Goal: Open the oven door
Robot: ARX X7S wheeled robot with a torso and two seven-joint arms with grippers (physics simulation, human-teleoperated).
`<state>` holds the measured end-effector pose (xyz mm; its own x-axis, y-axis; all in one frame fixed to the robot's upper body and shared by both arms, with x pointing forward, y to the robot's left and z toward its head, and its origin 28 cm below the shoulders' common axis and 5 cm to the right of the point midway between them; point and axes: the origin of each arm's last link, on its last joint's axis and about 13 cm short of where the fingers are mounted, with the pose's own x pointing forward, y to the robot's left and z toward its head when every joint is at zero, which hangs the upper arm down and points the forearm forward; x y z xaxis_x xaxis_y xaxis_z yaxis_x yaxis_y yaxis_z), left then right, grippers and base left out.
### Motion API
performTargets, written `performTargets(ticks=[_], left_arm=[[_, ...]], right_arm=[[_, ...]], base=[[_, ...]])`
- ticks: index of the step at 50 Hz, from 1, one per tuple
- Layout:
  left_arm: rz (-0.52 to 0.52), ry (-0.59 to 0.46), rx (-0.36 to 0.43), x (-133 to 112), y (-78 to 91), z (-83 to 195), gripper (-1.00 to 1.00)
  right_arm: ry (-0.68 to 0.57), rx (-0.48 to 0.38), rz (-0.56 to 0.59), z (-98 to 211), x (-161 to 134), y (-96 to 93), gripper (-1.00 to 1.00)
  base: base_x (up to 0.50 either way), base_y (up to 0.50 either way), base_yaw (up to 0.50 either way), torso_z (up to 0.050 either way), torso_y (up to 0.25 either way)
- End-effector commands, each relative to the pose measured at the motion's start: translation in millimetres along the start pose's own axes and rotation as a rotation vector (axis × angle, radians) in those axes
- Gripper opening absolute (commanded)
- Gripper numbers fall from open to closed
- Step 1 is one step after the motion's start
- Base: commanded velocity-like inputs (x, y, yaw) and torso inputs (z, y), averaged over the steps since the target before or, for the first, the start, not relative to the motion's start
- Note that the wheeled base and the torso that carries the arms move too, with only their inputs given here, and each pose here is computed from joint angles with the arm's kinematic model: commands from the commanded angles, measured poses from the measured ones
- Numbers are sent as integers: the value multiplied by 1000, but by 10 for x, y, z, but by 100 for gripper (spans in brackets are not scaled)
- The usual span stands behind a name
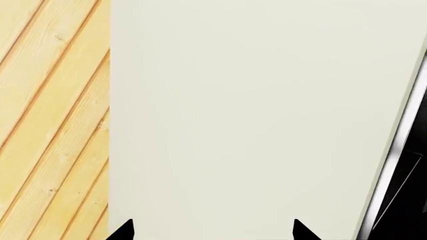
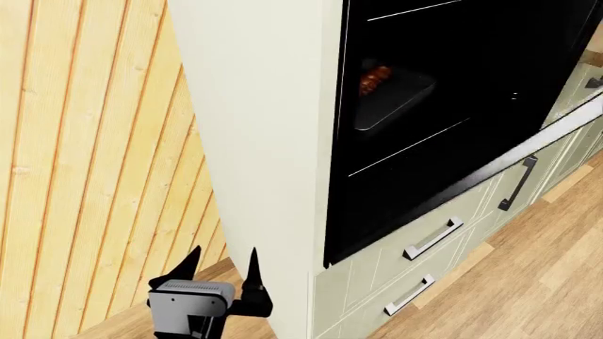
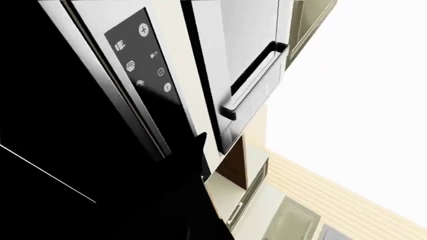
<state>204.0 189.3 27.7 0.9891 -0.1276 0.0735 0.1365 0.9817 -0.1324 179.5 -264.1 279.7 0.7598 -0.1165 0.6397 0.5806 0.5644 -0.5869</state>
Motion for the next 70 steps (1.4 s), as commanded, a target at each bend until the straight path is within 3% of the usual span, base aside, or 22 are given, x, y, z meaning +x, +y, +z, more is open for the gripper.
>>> performTargets(ticks=[1,19,39,70], left_arm=[[-8,1,3,-4,6,-6,100],[-15,8,-4,-38,7,-6,100],[-17,14,-8,-54,8,3,100],[-8,22,-15,-64,21,-13,100]], right_arm=[[-167,-44,-147,253,-420,-117,-100],[-94,-24,-210,5,-894,68,-100],[4,-63,-315,-360,-1506,326,-100],[200,-12,-312,-936,-2235,1053,-100]], base=[[0,0,0,0,0],[0,0,0,0,2],[0,0,0,0,2],[0,0,0,0,0]])
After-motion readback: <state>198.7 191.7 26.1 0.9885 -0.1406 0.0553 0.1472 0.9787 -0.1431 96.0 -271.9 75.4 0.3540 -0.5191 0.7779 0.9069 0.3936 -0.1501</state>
